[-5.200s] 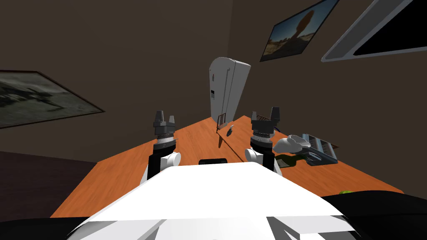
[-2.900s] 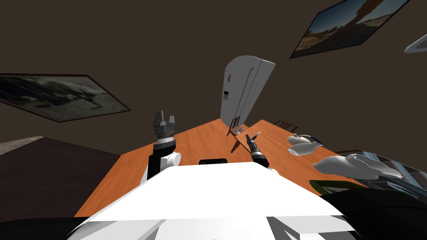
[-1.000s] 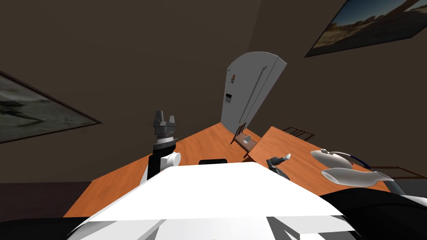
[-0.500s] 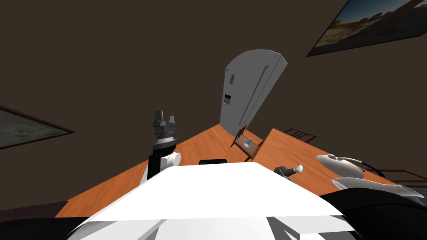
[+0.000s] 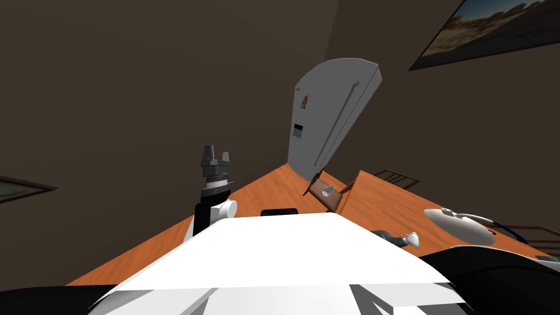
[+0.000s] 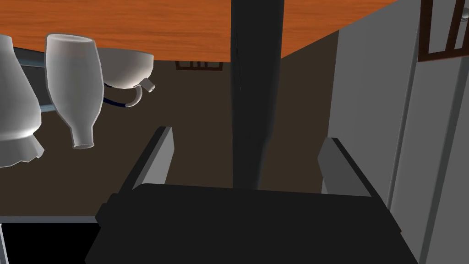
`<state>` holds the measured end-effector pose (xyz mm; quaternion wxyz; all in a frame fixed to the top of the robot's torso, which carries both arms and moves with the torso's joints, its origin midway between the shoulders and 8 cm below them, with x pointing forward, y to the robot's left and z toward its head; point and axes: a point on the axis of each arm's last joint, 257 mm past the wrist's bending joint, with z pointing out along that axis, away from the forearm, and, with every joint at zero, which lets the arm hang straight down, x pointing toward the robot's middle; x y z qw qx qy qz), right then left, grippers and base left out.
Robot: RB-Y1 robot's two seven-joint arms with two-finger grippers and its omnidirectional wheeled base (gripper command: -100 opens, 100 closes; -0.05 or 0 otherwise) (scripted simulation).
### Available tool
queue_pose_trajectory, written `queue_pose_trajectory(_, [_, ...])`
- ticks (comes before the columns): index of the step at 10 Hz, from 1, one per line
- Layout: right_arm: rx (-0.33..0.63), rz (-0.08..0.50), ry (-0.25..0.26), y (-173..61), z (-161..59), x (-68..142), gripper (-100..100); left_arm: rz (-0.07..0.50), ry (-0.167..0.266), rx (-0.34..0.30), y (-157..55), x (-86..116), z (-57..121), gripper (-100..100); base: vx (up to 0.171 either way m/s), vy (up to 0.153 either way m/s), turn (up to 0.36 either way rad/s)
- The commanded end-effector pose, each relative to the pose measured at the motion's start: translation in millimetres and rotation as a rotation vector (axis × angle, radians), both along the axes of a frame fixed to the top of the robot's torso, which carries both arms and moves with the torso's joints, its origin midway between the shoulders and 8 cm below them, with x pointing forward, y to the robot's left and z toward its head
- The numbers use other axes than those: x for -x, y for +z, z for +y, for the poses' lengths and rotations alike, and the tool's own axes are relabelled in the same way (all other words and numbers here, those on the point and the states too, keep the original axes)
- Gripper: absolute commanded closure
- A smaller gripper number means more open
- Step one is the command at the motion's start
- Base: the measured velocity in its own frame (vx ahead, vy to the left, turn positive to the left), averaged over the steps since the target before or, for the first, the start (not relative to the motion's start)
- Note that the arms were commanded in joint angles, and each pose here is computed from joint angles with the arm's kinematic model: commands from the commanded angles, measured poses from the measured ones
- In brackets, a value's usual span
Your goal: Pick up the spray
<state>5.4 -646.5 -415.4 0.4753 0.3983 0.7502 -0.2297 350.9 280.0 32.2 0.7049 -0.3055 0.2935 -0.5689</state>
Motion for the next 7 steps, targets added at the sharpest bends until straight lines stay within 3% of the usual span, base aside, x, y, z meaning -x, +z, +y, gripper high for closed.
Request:
queue_pose_trajectory(1, [0.011,0.011,-0.021,1.9,-4.8,10.8,-100,0.000,0.000,0.000,0.0,0.0,0.0,0,0.118,0.005,-0.055])
queue_pose_trajectory(2, [0.007,0.006,-0.011,1.0,-2.5,5.3,-100,0.000,0.000,0.000,0.0,0.0,0.0,0,0.054,0.003,-0.010])
queue_pose_trajectory(3, [0.007,0.007,-0.013,1.1,-2.9,5.9,0,0.000,0.000,0.000,0.0,0.0,0.0,0,0.010,0.001,0.003])
queue_pose_trajectory(4, [-0.024,0.018,0.024,-18.6,2.8,-24.2,-100,0.000,0.000,0.000,0.0,0.0,0.0,0,-0.030,0.006,-0.326])
queue_pose_trajectory(5, [-0.024,-0.010,0.035,-17.7,3.5,-43.2,-100,0.000,0.000,0.000,0.0,0.0,0.0,0,-0.048,0.021,-0.203])
queue_pose_trajectory(6, [-0.050,0.024,0.068,-35.7,9.9,-60.5,-100,0.000,0.000,0.000,0.1,-0.1,0.0,0,-0.059,0.012,-0.371])
queue_pose_trajectory(7, [-0.050,-0.010,0.081,-33.2,11.0,-84.0,-100,0.000,0.000,0.000,0.0,0.0,0.0,0,-0.059,0.017,-0.161])
